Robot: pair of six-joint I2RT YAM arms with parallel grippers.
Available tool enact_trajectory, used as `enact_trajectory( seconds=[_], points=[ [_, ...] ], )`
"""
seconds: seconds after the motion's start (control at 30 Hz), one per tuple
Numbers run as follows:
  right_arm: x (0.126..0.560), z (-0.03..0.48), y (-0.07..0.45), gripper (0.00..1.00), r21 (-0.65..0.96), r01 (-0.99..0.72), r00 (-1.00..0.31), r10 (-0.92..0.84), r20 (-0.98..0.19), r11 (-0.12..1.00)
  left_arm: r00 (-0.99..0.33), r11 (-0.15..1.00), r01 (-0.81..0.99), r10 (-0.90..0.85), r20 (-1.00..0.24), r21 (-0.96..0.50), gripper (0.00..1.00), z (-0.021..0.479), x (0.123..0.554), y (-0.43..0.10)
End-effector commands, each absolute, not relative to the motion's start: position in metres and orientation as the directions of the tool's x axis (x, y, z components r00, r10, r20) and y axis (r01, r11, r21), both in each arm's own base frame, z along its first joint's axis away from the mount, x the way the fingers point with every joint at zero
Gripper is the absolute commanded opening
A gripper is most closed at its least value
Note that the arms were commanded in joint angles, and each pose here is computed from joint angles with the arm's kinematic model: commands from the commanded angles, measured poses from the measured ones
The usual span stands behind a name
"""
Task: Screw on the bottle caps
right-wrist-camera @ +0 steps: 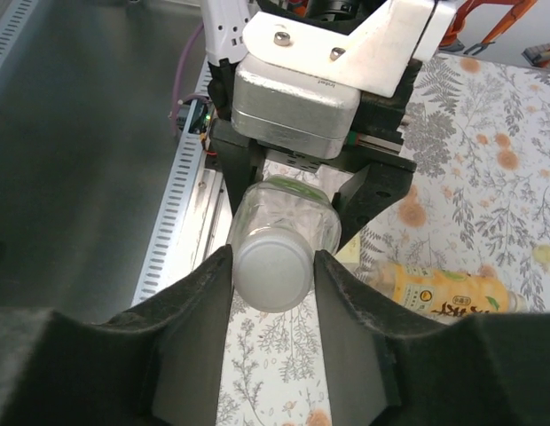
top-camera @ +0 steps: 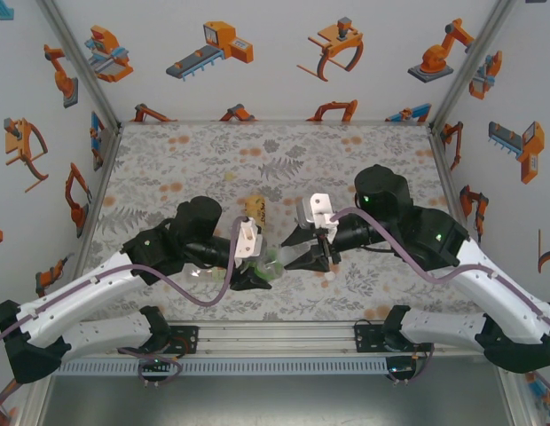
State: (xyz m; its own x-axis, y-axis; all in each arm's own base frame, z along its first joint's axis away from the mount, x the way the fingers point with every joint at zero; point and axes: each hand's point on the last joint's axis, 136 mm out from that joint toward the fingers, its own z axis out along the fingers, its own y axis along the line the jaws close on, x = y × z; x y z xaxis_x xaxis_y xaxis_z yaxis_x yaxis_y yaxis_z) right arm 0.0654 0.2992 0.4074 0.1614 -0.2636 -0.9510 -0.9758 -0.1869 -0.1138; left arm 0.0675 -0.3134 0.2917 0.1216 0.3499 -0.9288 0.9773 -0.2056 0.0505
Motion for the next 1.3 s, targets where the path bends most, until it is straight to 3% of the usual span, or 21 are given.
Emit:
enact_trajectory(
  seconds=[0.0,0.13,0.23,0.4,0.57,0.67,0.83,0.9,1.0,1.1,1.13,1.17,1.2,1.23,1.27],
  points=[
    [0.064,0.409,0.300,0.31,-0.112,-0.978,0.154,-0.249,-0.956,-0.175,0.125,-0.216,0.975,0.322,-0.938,0.056,0.00,0.304,0.065,-0.315],
    [0.074,0.404,0.301,0.10,-0.066,-0.992,0.093,-0.275,-0.957,-0.106,0.129,-0.207,0.976,0.321,-0.938,0.064,0.00,0.305,0.067,-0.315],
    [0.096,0.399,0.304,0.00,0.039,-0.998,-0.052,-0.282,-0.958,0.050,0.134,-0.174,0.982,0.330,-0.935,0.079,0.00,0.303,0.073,-0.316],
    [0.154,0.384,0.300,0.00,0.360,-0.822,-0.454,-0.126,-0.882,0.440,0.145,-0.014,0.989,0.360,-0.921,0.150,0.00,0.292,0.105,-0.319],
    [0.192,0.343,0.277,0.00,0.650,-0.356,-0.762,0.195,-0.618,0.671,0.148,0.102,0.974,0.382,-0.912,0.200,0.00,0.288,0.132,-0.324],
    [0.198,0.317,0.263,0.00,0.673,-0.142,-0.812,0.304,-0.499,0.726,0.140,0.158,0.963,0.403,-0.905,0.219,0.00,0.284,0.146,-0.326],
    [0.202,0.309,0.259,0.00,0.679,-0.103,-0.805,0.341,-0.486,0.727,0.108,0.264,0.933,0.445,-0.889,0.245,0.02,0.277,0.169,-0.324],
    [0.203,0.311,0.258,0.00,0.675,-0.107,-0.797,0.343,-0.497,0.730,0.099,0.292,0.922,0.454,-0.885,0.253,0.10,0.275,0.174,-0.323],
    [0.204,0.313,0.258,0.00,0.668,-0.122,-0.792,0.333,-0.512,0.734,0.096,0.302,0.919,0.453,-0.886,0.254,0.30,0.275,0.176,-0.321],
    [0.205,0.313,0.260,0.00,0.655,-0.137,-0.791,0.316,-0.523,0.743,0.095,0.297,0.923,0.440,-0.893,0.245,0.58,0.275,0.173,-0.322],
    [0.207,0.313,0.260,0.00,0.649,-0.141,-0.790,0.310,-0.529,0.747,0.090,0.301,0.923,0.437,-0.895,0.240,0.69,0.275,0.174,-0.322],
    [0.208,0.312,0.260,0.00,0.644,-0.145,-0.789,0.305,-0.533,0.751,0.087,0.305,0.922,0.436,-0.896,0.237,0.86,0.275,0.174,-0.321],
    [0.209,0.312,0.259,0.00,0.640,-0.147,-0.787,0.302,-0.537,0.754,0.083,0.310,0.921,0.435,-0.897,0.236,0.95,0.275,0.174,-0.321],
    [0.211,0.310,0.258,0.00,0.633,-0.149,-0.787,0.296,-0.541,0.760,0.078,0.319,0.918,0.435,-0.897,0.235,1.00,0.275,0.176,-0.320],
    [0.213,0.310,0.258,0.00,0.625,-0.153,-0.786,0.289,-0.547,0.765,0.075,0.325,0.916,0.436,-0.897,0.235,0.97,0.276,0.176,-0.319]
  ],
)
